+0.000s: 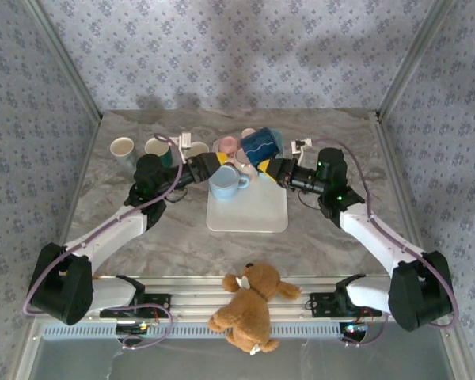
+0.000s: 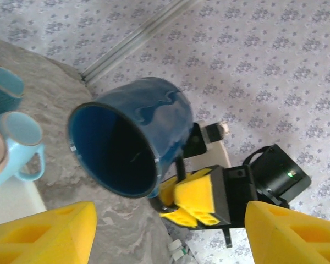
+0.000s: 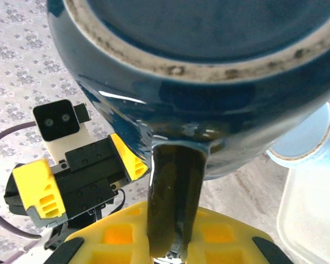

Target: Turn the mug right side up

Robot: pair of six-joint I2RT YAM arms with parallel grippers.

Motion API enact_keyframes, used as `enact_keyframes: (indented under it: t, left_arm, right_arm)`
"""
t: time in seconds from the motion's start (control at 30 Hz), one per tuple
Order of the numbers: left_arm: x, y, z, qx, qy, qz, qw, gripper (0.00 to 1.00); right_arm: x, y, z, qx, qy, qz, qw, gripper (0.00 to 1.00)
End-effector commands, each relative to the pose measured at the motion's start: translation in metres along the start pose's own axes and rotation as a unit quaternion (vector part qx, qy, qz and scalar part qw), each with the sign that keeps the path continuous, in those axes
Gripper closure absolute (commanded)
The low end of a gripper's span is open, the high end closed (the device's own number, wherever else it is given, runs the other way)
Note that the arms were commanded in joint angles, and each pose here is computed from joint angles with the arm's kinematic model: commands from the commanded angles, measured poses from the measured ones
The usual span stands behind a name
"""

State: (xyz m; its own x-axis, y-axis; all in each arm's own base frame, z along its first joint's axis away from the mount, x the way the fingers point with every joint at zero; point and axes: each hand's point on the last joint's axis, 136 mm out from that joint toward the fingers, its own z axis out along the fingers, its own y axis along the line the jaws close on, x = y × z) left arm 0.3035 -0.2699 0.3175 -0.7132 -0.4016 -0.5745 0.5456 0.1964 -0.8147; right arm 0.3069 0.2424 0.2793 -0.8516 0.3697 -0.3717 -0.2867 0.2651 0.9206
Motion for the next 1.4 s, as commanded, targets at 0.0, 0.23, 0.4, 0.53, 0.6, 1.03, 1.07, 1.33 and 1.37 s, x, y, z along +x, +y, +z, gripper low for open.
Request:
enact_keyframes:
  t: [0.0, 0.23, 0.4, 0.53, 0.6, 1.03, 1.07, 1.33, 1.37]
  left_arm:
    - [-0.015, -0.033, 0.009, 0.042, -0.01, 0.033, 0.999, 0.31]
    - [-0.018, -0.023, 0.021, 0.031, -0.01, 0.0, 0.999, 0.41]
    - [-0.017, -0.028, 0.025, 0.041, -0.013, 0.002, 0.999, 0.41]
    - [-0.015, -0.032, 0.029, 0.035, -0.001, 0.011, 0.999, 0.41]
    - [-0.016, -0.036, 0.029, 0.039, -0.002, 0.014, 0.999, 0.42]
    - [-0.019, -0.036, 0.031, 0.036, -0.005, 0.027, 0.999, 0.5]
    - [-0.019, -0.036, 0.031, 0.034, -0.005, 0.029, 0.999, 0.5]
    - [-0.024, -0.038, 0.027, 0.031, -0.022, 0.036, 0.999, 0.64]
    - [-0.024, -0.038, 0.026, 0.031, -0.024, 0.039, 0.998, 0.65]
  right_arm:
    - [-0.016, 0.064, -0.004, -0.091, -0.009, -0.06, 0.994, 1.0]
    - [-0.015, 0.074, 0.001, -0.117, -0.009, -0.05, 0.992, 1.0]
    - [-0.01, 0.08, 0.005, -0.124, -0.004, -0.056, 0.991, 1.0]
    - [-0.006, 0.085, 0.008, -0.131, 0.006, -0.06, 0.99, 1.0]
    - [-0.005, 0.083, 0.01, -0.131, 0.01, -0.056, 0.99, 1.0]
    - [0.004, 0.087, 0.018, -0.146, 0.025, -0.048, 0.988, 1.0]
    - [0.005, 0.087, 0.019, -0.145, 0.025, -0.048, 0.988, 1.0]
    - [0.013, 0.086, 0.024, -0.145, 0.034, -0.049, 0.988, 1.0]
    - [0.013, 0.085, 0.025, -0.144, 0.035, -0.048, 0.988, 1.0]
